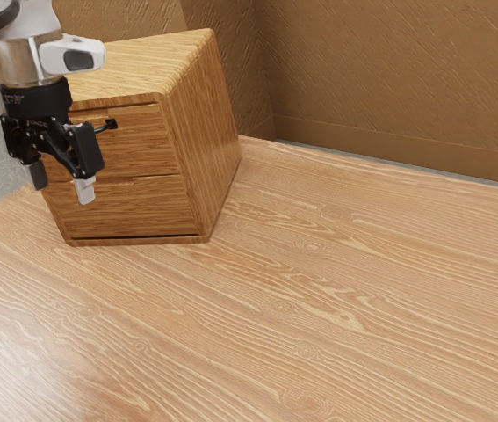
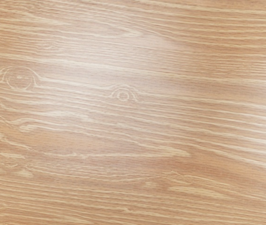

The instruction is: Pull the drawer handle with one arm to open the drawer

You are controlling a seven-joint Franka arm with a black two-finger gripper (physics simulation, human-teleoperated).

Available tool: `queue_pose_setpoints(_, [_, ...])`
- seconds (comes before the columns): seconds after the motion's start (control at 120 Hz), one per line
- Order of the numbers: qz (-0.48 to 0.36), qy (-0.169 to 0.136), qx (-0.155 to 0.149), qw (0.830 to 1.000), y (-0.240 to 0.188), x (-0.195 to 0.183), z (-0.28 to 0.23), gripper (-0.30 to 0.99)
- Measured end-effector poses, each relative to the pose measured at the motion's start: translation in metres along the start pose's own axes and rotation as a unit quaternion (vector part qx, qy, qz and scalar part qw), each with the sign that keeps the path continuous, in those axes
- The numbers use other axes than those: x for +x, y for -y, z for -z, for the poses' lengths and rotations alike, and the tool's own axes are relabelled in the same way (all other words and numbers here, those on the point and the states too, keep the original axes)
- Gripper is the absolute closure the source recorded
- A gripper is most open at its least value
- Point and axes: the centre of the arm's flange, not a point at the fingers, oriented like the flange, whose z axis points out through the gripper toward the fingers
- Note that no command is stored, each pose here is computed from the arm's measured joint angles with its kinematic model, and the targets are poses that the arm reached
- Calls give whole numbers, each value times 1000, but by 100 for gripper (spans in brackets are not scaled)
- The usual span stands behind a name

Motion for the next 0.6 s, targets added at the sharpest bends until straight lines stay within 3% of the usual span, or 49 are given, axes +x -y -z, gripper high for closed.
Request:
queue_pose_setpoints(0.175, [-2, -45, 0, 999, 7, 9, 9, 0])
queue_pose_setpoints(0.367, [-4, -53, 9, 999, 16, -6, 19, 0])
queue_pose_setpoints(0.458, [-14, -66, -6, 998, 78, 6, -14, 0])
queue_pose_setpoints(0.525, [-24, -92, -17, 995, 134, 10, -42, 0])
queue_pose_setpoints(0.6, [-59, -135, -12, 989, 165, 13, -48, 0])
